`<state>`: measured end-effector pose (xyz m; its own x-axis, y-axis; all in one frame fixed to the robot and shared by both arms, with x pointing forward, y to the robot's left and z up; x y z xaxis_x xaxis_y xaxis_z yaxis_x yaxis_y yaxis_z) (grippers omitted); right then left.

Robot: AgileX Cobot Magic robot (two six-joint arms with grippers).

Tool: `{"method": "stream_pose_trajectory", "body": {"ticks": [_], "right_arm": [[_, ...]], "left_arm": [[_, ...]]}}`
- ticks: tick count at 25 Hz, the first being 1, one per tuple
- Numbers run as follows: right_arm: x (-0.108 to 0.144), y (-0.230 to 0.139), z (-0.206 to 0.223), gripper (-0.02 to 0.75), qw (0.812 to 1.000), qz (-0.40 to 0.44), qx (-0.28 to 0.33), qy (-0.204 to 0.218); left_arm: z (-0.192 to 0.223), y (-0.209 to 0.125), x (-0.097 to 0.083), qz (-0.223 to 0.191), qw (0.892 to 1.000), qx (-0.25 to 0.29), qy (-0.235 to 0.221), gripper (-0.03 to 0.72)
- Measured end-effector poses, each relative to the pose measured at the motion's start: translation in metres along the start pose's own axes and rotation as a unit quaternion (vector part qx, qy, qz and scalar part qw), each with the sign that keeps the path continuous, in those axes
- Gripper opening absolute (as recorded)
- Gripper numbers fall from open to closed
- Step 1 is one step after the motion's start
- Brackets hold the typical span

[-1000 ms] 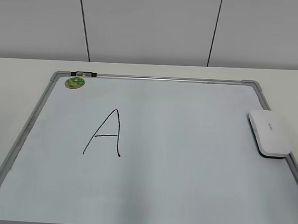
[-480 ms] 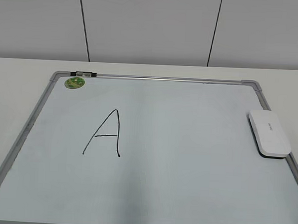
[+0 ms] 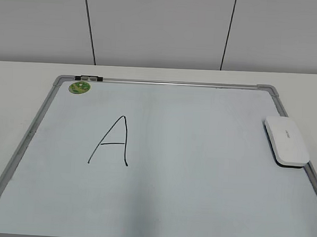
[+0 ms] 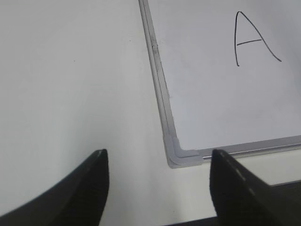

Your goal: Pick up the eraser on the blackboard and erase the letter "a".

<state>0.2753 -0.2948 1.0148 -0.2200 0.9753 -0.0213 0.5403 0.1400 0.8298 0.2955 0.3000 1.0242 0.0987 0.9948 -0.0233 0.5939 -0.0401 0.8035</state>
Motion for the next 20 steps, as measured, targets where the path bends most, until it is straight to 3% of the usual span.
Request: {"method": "stream_pose_trajectory", "body": {"ticks": [16,20], "right_arm": [[0.0009,0.0000,0.0000,0.588,1.000,-0.006,0.000,0.003],[0.0006,0.0002,0.0000,0.588,1.000,-0.003,-0.001,0.000]], "left_arm": [[0.0000,-0.0002,0.0000,0.000,1.000,0.001,0.000,0.470],[-0.0067,-0.0021,0.0011,-0.003,1.000,-0.025,0.001,0.462]]}}
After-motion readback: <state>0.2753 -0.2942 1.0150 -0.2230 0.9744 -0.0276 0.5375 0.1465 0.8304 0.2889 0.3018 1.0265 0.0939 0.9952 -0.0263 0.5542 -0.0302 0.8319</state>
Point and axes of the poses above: a point on each arm's last joint axis where the gripper is mounted, z pointing out along that axis toward the gripper, x along the wrist's bending axis when the last joint is at zero, y = z × x, the point moved 5 cm from there along z, pointing out along that axis toward the gripper, and after that the axes turned 1 degree about -z, right-handed, at the moved point
